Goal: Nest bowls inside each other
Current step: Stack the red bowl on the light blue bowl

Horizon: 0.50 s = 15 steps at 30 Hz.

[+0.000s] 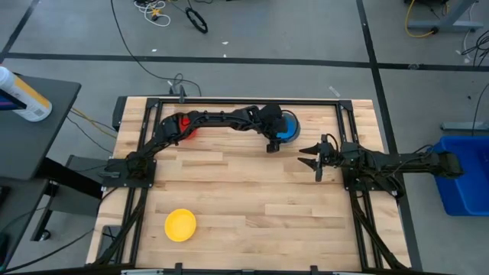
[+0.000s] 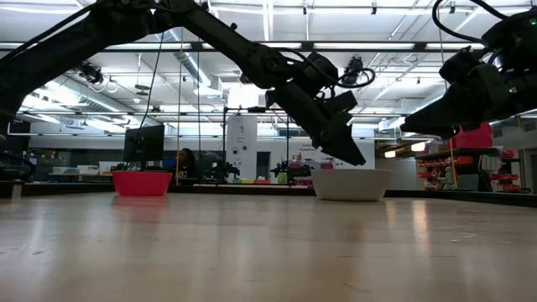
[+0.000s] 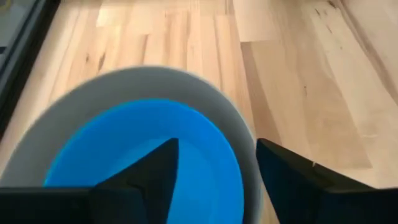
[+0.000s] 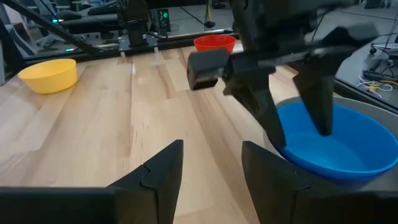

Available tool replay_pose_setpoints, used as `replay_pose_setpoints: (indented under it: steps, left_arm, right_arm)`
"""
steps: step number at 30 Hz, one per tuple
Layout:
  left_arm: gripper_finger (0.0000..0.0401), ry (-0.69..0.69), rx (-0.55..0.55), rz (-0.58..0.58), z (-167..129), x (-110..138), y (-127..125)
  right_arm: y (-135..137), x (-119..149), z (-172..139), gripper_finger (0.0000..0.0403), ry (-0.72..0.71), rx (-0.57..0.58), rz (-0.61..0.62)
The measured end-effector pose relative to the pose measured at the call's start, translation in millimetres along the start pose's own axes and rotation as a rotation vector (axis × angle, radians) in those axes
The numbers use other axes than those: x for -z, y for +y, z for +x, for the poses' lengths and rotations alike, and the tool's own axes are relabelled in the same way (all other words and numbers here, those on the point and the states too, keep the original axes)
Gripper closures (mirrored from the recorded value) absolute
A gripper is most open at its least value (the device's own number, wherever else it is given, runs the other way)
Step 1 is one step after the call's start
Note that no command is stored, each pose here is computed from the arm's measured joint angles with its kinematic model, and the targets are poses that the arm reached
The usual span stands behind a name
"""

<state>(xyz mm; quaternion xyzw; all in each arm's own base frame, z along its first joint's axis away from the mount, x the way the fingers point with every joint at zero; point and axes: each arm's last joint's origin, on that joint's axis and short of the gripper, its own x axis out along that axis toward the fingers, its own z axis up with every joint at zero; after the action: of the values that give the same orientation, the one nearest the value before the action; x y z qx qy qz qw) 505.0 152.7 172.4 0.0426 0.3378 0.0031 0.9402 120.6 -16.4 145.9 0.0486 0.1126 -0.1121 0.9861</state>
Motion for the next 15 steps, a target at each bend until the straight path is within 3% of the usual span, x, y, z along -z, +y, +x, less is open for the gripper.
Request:
replay_pose_setpoints:
  steps: [6, 15]
  left_arm:
    - [0.0145, 0.042, -0.051, 0.024, -24.2, -17.0, 1.6]
    - [0.0145, 0.204, -0.094, 0.033, -98.9, -36.6, -5.9]
  right_arm:
    - [-0.2, 1.6, 0.0, 0.0231, 0.016, 0.002, 0.017]
    - [-0.2, 2.4, 0.0, 0.0224, 0.024, 0.001, 0.033]
